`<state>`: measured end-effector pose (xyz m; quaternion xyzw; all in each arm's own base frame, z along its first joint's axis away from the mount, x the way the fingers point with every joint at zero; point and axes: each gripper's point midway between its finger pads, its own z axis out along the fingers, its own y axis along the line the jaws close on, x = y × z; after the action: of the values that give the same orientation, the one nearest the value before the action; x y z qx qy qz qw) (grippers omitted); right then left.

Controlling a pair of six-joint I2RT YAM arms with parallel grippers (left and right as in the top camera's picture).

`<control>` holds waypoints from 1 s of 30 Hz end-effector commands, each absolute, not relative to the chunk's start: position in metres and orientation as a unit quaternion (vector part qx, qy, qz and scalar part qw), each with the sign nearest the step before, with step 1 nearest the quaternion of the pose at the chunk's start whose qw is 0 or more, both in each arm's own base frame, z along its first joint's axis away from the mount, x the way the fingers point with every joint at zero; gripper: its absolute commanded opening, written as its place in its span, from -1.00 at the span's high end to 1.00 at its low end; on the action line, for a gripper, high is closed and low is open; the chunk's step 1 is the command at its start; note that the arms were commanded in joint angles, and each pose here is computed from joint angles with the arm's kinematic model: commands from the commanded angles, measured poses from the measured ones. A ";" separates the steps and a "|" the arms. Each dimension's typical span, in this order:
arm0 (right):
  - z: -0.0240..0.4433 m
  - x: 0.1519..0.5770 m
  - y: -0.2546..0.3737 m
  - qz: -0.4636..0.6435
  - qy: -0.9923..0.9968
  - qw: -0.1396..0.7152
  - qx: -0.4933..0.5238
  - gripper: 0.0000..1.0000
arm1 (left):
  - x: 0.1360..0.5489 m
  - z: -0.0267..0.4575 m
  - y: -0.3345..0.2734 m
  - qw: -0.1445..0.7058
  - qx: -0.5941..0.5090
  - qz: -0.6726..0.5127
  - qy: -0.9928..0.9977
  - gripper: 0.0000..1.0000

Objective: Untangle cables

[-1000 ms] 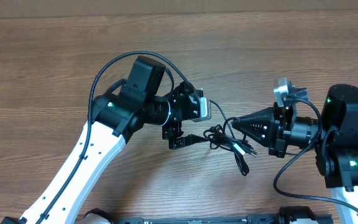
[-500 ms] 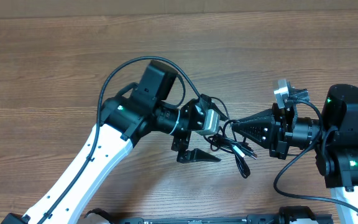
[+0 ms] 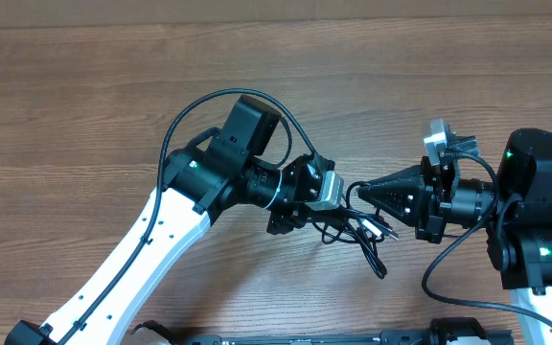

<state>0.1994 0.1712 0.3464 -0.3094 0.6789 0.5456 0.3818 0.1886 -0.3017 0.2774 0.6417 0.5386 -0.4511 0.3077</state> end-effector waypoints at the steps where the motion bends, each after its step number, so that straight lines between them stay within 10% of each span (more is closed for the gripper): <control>1: 0.354 0.207 0.169 0.528 0.688 0.398 -0.300 0.93 | 0.186 0.274 -0.302 0.296 0.639 -0.454 0.545 0.91; 18: 0.334 0.297 0.108 0.407 0.800 0.438 0.044 0.93 | 0.184 0.229 -0.273 0.209 0.632 -0.373 0.646 0.91; 30: 0.274 0.290 -0.065 -0.025 0.796 0.483 0.364 0.93 | 0.205 0.204 -0.252 0.178 0.594 -0.285 0.731 0.91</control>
<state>0.3004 0.0220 0.2559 0.2529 0.8565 0.1773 0.4135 0.2024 -0.2636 0.2189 0.6116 0.6921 -0.3214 0.2089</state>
